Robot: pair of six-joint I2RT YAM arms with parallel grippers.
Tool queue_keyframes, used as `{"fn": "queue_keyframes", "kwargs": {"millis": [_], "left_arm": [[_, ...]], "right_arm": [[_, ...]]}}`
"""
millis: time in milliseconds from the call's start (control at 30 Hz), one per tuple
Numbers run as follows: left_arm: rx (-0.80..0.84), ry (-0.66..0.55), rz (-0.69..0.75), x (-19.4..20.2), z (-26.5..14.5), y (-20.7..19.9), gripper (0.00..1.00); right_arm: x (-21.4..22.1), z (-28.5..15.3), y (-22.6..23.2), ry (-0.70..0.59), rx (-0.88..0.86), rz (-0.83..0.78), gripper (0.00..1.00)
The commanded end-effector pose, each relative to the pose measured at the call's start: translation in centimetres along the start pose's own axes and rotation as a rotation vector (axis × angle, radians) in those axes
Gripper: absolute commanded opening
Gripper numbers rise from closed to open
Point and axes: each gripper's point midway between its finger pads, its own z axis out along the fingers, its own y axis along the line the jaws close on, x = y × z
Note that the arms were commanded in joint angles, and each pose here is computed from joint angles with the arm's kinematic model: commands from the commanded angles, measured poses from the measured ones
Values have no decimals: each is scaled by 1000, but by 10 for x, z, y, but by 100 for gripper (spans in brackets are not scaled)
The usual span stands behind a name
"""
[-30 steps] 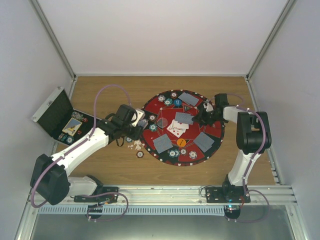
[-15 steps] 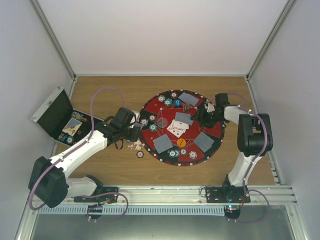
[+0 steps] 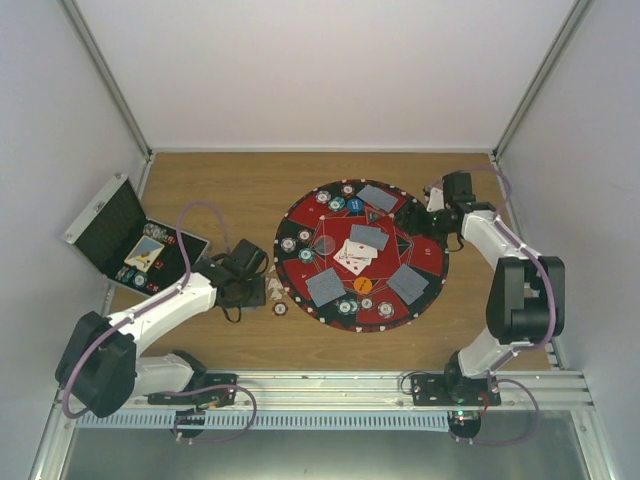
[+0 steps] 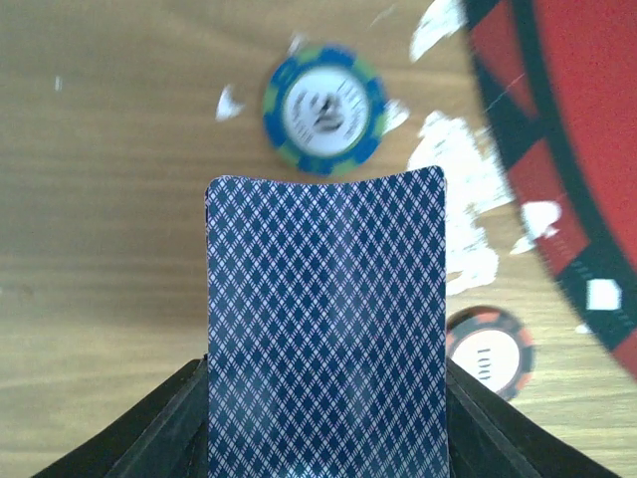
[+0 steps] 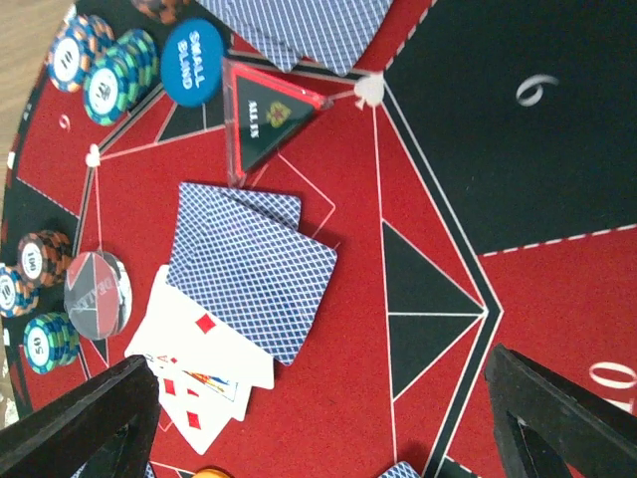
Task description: Distribute texas hold em gaming equipment
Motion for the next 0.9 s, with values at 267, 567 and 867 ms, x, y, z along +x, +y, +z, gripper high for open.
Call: {"fn": "queue_keyframes", "kwargs": {"millis": [267,567,867], "left_arm": [[-56,70,-125,28,23,20,59],[-41,94,-127,30,24,18,89],[51,-123,-152,-50,-39,6,99]], "right_arm": [[-8,-26,-2,-117,47,-4,90],[-18,-42,2,-192,60,-35,91],[-43,-73,1,-335,144,-119,99]]}}
